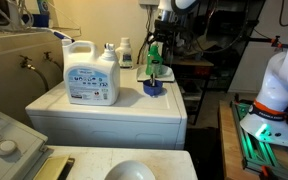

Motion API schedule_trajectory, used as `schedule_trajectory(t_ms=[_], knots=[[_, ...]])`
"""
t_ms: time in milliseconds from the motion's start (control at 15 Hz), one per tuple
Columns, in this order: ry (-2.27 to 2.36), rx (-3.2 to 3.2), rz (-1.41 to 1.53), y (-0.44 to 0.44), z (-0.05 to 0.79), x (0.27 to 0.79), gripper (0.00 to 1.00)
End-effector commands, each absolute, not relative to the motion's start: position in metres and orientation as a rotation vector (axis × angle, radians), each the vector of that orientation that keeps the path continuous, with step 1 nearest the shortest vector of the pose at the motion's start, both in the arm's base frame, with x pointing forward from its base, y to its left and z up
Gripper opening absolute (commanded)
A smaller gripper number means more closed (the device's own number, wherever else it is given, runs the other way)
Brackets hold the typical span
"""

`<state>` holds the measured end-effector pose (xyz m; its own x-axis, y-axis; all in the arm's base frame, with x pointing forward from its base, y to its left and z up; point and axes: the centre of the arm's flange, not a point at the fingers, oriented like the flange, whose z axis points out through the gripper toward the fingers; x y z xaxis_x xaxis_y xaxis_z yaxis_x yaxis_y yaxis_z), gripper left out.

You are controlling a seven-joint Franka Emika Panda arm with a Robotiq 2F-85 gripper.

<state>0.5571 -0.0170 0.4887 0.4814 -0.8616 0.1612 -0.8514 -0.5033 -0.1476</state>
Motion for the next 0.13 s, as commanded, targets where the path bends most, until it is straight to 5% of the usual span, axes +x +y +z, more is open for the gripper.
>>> schedule_trajectory(t_ms=[0, 67], knots=[[1.246, -2.741, -0.344, -0.014, 0.517, 0.484, 1.0], [1.377, -2.715, -0.355, -0.012, 0.509, 0.53, 1.0]])
